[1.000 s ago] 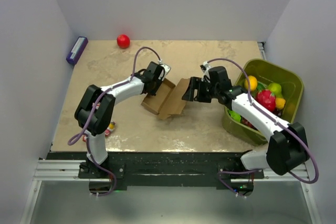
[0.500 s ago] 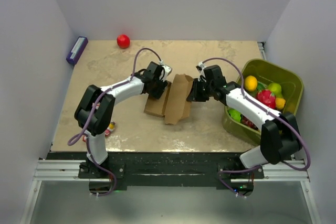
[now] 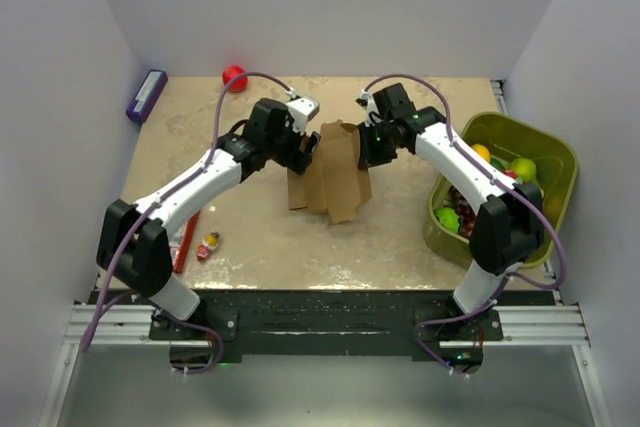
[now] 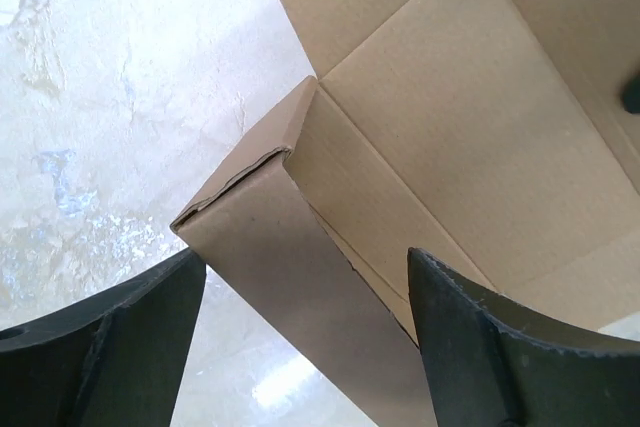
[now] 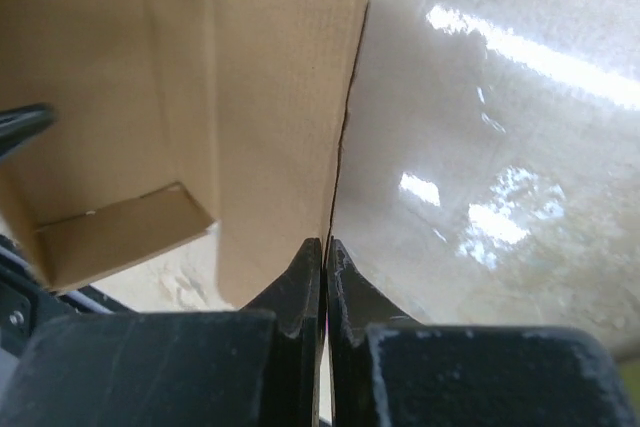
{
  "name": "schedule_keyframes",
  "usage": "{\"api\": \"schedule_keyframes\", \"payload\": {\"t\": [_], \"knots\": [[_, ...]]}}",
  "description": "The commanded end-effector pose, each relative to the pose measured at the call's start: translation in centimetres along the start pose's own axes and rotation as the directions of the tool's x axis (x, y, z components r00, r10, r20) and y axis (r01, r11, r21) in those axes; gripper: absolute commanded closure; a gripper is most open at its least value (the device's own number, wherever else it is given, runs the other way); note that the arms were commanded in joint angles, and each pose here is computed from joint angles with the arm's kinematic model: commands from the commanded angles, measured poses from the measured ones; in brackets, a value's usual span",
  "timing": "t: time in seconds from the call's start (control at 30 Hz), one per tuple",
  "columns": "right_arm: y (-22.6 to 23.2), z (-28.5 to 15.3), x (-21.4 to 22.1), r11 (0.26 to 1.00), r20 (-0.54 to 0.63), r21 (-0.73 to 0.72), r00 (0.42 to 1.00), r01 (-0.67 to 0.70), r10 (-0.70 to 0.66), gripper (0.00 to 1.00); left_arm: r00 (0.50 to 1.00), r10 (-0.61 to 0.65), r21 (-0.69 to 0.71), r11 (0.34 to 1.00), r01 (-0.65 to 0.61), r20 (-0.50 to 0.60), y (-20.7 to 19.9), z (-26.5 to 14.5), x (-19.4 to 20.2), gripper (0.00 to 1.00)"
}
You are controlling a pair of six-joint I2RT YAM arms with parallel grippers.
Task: Fold the paper box
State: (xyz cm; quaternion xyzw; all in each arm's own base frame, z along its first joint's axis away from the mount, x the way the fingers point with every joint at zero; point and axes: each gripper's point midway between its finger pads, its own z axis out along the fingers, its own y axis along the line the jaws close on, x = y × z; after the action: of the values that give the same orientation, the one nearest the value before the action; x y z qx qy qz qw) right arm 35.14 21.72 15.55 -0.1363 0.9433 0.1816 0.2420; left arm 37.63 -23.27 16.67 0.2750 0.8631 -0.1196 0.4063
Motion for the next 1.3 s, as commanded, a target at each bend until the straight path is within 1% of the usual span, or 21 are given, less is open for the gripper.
{"api": "schedule_keyframes", "payload": {"t": [0.0, 0.03, 0.07, 0.1, 0.17, 0.2, 0.23, 0.3, 0.33, 0.47, 0.57, 0.73, 0.8, 0.83, 0.87, 0.97, 1.0, 1.07, 1.1, 1.23, 1.27], "knots": [[-0.6, -2.4, 0.9, 0.996, -0.131, 0.036, 0.989, 0.079, -0.073, 1.0, 0.997, -0.041, 0.088, 0.996, 0.035, 0.065, -1.3, -2.9, -0.7, 0.14], [-1.0, -2.7, 0.6, 0.995, -0.134, 0.064, 0.988, 0.083, -0.074, 1.0, 0.994, -0.048, 0.101, 0.994, 0.038, 0.094, -1.4, -4.0, -1.2, 0.14], [-0.9, -3.6, 0.0, 0.994, -0.127, 0.075, 0.989, 0.085, -0.075, 1.0, 0.995, -0.056, 0.107, 0.993, 0.047, 0.082, -1.5, -4.1, 0.0, 0.14], [-0.8, -4.1, -0.3, 0.993, -0.123, 0.08, 0.989, 0.086, -0.076, 1.0, 0.991, -0.077, 0.1, 0.993, 0.066, 0.113, -1.0, -5.0, -0.2, 0.14], [-0.7, -5.4, -1.3, 0.991, -0.102, 0.103, 0.992, 0.09, -0.08, 1.0, 0.989, -0.098, 0.104, 0.991, 0.087, 0.112, -0.6, -5.4, 0.8, 0.12], [-0.9, -5.6, -1.4, 0.99, -0.101, 0.113, 0.992, 0.088, -0.077, 1.0, 0.986, -0.107, 0.101, 0.99, 0.095, 0.127, -0.2, -6.1, 0.6, 0.12], [-1.0, -5.9, -1.6, 0.988, -0.098, 0.123, 0.992, 0.088, -0.076, 1.0, 0.983, -0.108, 0.125, 0.988, 0.09, 0.145, -0.5, -6.4, 0.3, 0.11], [-1.2, -6.3, -1.7, 0.986, -0.1, 0.144, 0.992, 0.089, -0.075, 1.0, 0.977, -0.112, 0.169, 0.982, 0.082, 0.179, -1.1, -7.3, -0.3, 0.05], [-1.3, -6.3, -1.7, 0.985, -0.103, 0.147, 0.992, 0.088, -0.073, 1.0, 0.973, -0.112, 0.216, 0.974, 0.068, 0.203, -1.8, -7.7, -0.9, 0.03], [-1.7, -5.9, -1.3, 0.983, -0.124, 0.168, 0.991, 0.078, -0.057, 1.0, 0.964, -0.125, 0.284, 0.957, 0.054, 0.237, -2.9, -8.5, -1.9, 0.0], [-2.0, -4.9, -0.9, 0.982, -0.141, 0.174, 0.989, 0.075, -0.05, 1.0, 0.961, -0.135, 0.301, 0.952, 0.058, 0.241, -3.0, -8.6, -2.0, 0.0], [-2.9, -3.4, 0.0, 0.976, -0.191, 0.208, 0.981, 0.068, -0.027, 0.99, 0.958, -0.173, 0.295, 0.95, 0.1, 0.231, -2.1, -8.4, -1.7, 0.0], [-2.9, -3.1, -0.2, 0.976, -0.184, 0.207, 0.983, 0.063, -0.024, 0.94, 0.956, -0.191, 0.287, 0.95, 0.123, 0.223, -1.5, -8.2, -1.5, 0.0], [-2.8, -3.1, -0.3, 0.977, -0.179, 0.206, 0.984, 0.058, -0.021, 0.89, 0.955, -0.198, 0.283, 0.95, 0.131, 0.22, -1.2, -8.0, -1.4, 0.0], [-2.7, -3.1, -0.5, 0.978, -0.167, 0.203, 0.986, 0.052, -0.017, 0.77, 0.955, -0.207, 0.285, 0.948, 0.141, 0.213, -1.2, -7.9, -1.2, 0.0], [-2.4, -3.1, -1.2, 0.981, -0.129, 0.19, 0.991, 0.044, -0.02, 0.61, 0.954, -0.22, 0.284, 0.946, 0.158, 0.204, -0.8, -7.6, -0.9, 0.0], [-2.2, -3.2, -1.3, 0.982, -0.121, 0.185, 0.992, 0.044, -0.022, 0.53, 0.954, -0.222, 0.283, 0.946, 0.161, 0.2, -0.7, -7.5, -0.8, 0.0], [-1.7, -3.1, -1.9, 0.987, -0.091, 0.159, 0.996, 0.035, -0.021, 0.44, 0.955, -0.222, 0.277, 0.947, 0.162, 0.199, -0.6, -7.4, -0.6, 0.0], [-1.4, -3.4, -2.1, 0.989, -0.079, 0.148, 0.997, 0.032, -0.02, 0.33, 0.956, -0.222, 0.274, 0.948, 0.164, 0.194, -0.5, -7.3, -0.4, 0.0], [-1.0, -4.5, -3.6, 0.99, -0.002, 0.138, 1.0, 0.024, -0.024, 0.16, 0.959, -0.213, 0.227, 0.959, 0.169, 0.186, 0.4, -6.9, 0.1, 0.0], [-0.8, -4.9, -4.3, 0.99, 0.036, 0.138, 0.999, 0.017, -0.022, 0.15, 0.96, -0.211, 0.212, 0.962, 0.171, 0.182, 0.6, -6.8, 0.3, 0.0]]}}
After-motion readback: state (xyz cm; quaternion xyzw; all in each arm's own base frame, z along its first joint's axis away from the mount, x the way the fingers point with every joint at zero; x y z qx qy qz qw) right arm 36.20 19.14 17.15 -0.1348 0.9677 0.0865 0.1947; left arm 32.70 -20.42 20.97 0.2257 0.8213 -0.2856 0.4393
